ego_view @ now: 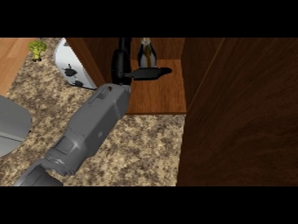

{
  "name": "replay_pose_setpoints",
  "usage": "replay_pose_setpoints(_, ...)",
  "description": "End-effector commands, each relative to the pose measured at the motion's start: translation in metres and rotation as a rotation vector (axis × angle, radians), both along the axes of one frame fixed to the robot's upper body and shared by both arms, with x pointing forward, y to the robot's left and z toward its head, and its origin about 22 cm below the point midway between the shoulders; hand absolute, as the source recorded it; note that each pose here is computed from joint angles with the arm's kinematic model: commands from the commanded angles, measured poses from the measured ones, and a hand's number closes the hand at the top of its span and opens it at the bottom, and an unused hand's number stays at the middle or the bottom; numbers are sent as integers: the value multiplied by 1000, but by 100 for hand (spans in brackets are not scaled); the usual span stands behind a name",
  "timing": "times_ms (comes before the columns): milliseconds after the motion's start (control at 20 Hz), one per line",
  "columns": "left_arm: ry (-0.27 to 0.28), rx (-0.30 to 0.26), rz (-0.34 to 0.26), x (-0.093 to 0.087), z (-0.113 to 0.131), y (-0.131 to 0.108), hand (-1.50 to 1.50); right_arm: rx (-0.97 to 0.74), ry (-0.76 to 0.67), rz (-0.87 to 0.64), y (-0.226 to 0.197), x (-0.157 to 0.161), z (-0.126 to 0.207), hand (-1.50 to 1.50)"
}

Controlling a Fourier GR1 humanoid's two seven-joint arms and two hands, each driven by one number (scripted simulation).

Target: Pick up the wine, place it into the cabinet and close the cabinet

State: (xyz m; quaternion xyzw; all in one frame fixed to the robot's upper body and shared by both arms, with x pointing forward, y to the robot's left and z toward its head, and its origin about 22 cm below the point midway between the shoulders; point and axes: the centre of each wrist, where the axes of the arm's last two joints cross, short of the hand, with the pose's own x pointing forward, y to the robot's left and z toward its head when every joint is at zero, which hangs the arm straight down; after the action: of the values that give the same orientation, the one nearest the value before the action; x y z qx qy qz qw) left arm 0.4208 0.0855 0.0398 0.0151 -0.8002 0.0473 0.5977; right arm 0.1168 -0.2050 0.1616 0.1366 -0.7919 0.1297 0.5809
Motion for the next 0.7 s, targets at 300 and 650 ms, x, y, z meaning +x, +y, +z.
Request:
replay_pose_setpoints(300, -29, -58, -73, -43, -14, -11, -150, 52, -39, 10, -4, -32, 31, -150)
replay_pose_setpoints(650, -36, -132, -132, -73, 3, 12, -150, 48, -59, 2, -8, -29, 29, -150)
